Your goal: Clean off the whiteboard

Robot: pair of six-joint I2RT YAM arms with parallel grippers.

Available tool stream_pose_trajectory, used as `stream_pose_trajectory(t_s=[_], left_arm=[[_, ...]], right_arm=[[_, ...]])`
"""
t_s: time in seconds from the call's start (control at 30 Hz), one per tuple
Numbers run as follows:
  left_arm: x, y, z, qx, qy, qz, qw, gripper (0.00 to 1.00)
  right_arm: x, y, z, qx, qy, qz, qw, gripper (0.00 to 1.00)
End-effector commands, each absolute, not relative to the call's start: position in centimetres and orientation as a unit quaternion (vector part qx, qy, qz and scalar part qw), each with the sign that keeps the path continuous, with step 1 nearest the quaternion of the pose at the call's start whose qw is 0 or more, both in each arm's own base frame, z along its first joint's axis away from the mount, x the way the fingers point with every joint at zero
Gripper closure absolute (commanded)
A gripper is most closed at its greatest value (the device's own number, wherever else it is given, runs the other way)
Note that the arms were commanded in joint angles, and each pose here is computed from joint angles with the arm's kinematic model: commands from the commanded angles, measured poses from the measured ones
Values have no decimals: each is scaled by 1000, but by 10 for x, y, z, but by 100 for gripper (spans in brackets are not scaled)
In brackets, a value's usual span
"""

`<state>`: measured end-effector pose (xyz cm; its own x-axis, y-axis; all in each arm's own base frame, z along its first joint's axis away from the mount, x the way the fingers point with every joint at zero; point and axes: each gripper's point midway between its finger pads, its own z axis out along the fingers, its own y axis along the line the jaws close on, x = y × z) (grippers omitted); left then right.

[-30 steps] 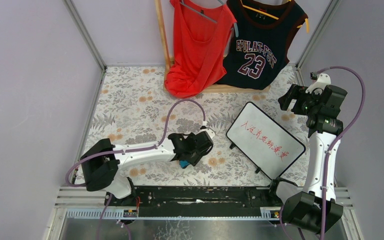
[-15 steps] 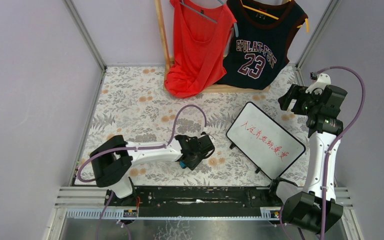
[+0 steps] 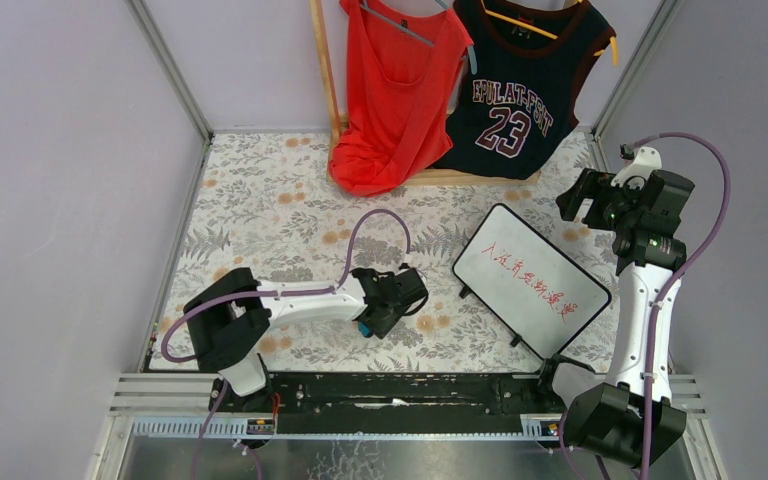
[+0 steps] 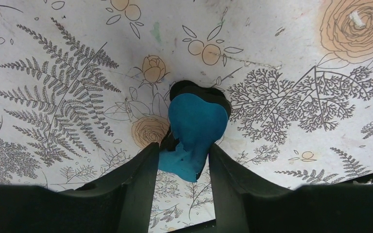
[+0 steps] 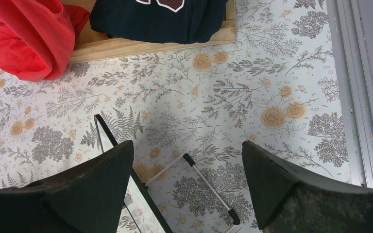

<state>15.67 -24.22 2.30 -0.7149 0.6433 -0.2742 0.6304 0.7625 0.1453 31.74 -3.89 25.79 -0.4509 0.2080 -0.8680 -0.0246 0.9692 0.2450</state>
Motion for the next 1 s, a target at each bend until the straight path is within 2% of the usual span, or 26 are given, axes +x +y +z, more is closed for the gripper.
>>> stream_pose_trajectory(t_s=[0.0,0.8,0.97], left_arm=[[158,-241,24,341,927,21,153,59],[171,-266,17,339,927,-4,160,62],[169,-266,15,340,927,-4,156,71]], right_arm=[[322,-36,270,34,832,114,543,11],[322,-35,269,32,832,118,541,11],[323,-35,268,33,833,118,540,11]])
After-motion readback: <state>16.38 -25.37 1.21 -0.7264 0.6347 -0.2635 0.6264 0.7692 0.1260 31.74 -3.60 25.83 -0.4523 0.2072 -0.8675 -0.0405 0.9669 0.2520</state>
